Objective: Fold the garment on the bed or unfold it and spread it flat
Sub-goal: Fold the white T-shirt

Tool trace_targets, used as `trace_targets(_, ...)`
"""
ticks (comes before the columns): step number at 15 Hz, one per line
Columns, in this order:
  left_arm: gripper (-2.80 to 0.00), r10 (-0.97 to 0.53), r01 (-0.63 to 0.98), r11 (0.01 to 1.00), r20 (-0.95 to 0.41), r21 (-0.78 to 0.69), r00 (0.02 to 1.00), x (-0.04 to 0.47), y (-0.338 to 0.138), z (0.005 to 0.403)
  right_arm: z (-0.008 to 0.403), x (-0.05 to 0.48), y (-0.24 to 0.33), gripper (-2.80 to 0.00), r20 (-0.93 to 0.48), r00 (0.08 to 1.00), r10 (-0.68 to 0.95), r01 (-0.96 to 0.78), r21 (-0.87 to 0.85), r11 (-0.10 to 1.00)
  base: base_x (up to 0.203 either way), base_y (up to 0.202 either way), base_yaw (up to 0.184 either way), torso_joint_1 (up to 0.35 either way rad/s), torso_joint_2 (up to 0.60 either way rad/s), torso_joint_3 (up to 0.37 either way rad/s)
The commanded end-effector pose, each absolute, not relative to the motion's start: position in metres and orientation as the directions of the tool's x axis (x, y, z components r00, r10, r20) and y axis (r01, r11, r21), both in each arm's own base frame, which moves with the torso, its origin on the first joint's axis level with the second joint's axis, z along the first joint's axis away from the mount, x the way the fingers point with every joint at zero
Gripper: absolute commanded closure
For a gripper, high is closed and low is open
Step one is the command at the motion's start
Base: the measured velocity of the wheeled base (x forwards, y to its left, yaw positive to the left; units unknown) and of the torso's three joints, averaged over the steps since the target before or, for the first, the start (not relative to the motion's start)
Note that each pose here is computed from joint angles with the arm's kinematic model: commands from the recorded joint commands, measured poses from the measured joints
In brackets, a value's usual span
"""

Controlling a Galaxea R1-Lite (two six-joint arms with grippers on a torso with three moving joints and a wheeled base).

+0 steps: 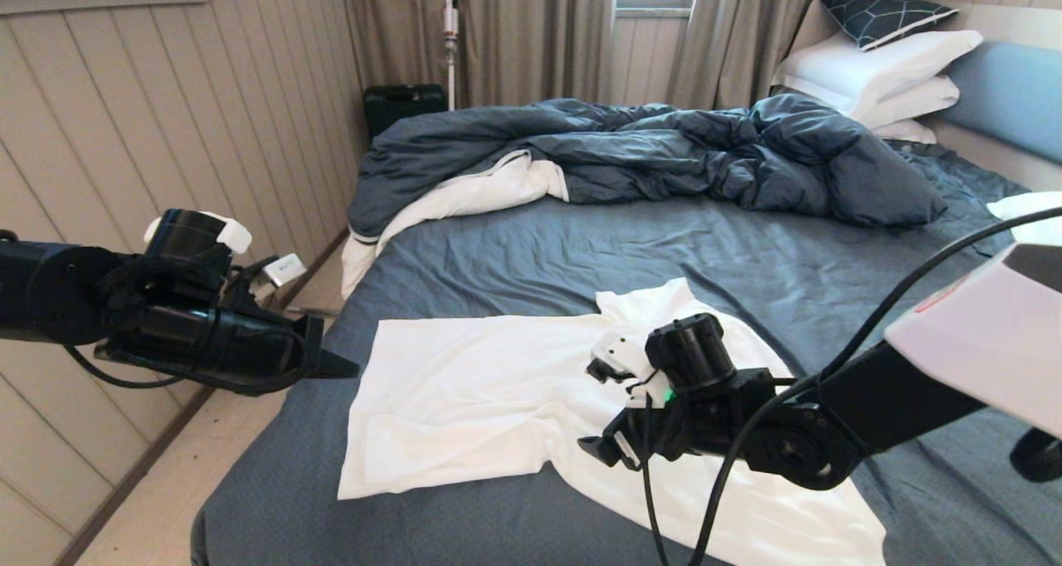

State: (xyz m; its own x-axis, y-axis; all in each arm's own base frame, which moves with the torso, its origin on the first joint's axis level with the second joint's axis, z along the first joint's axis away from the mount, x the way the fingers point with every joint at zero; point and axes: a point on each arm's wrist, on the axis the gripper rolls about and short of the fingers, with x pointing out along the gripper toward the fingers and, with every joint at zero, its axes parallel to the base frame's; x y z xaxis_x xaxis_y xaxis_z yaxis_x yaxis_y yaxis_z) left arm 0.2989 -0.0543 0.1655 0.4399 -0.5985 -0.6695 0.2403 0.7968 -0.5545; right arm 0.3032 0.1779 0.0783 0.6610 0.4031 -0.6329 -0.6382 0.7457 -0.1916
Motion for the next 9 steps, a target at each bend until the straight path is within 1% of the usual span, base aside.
trace_targets(1, 0.0, -0.601, 0.241, 0.795, -0.668, -0.557, 0.438, 0.297, -0.054, 0.166, 0.085, 0.301, 0.176, -2.8, -0.618, 0.671, 0.41, -0.635, -0.193, 0.748, 0.0, 0.0, 0.0, 0.0, 0.0, 0.0)
trace_targets(3, 0.0, -0.599, 0.236, 0.796, -0.674, -0.557, 0.432, 0.299, -0.055, 0.163, 0.098, 0.298, 0.171, -2.8, -0.592, 0.688, 0.42, -0.623, -0.185, 0.76, 0.0, 0.0, 0.0, 0.0, 0.0, 0.0)
trace_targets(5, 0.0, -0.586, 0.237, 0.807, -0.685, -0.541, 0.433, 0.302, -0.055, 0.16, 0.12, 0.288, 0.163, -2.8, -0.546, 0.71, 0.445, -0.599, -0.136, 0.789, 0.0, 0.0, 0.0, 0.0, 0.0, 0.0)
trace_targets(6, 0.0, -0.578, 0.235, 0.813, -0.69, -0.532, 0.436, 0.303, -0.055, 0.159, 0.129, 0.281, 0.156, -2.8, -0.532, 0.718, 0.448, -0.577, -0.096, 0.811, 0.0, 0.0, 0.0, 0.0, 0.0, 0.0)
trace_targets(8, 0.0, -0.543, 0.269, 0.84, -0.705, -0.472, 0.457, 0.304, -0.054, 0.157, 0.142, 0.267, 0.138, -2.8, -0.545, 0.723, 0.424, -0.478, 0.048, 0.877, 0.0, 0.0, 0.0, 0.0, 0.0, 0.0)
trace_targets(9, 0.0, -0.534, 0.287, 0.846, -0.705, -0.45, 0.467, 0.303, -0.054, 0.159, 0.148, 0.258, 0.128, 0.0, -0.549, 0.728, 0.412, -0.429, 0.105, 0.897, 0.0, 0.0, 0.0, 0.0, 0.0, 0.0)
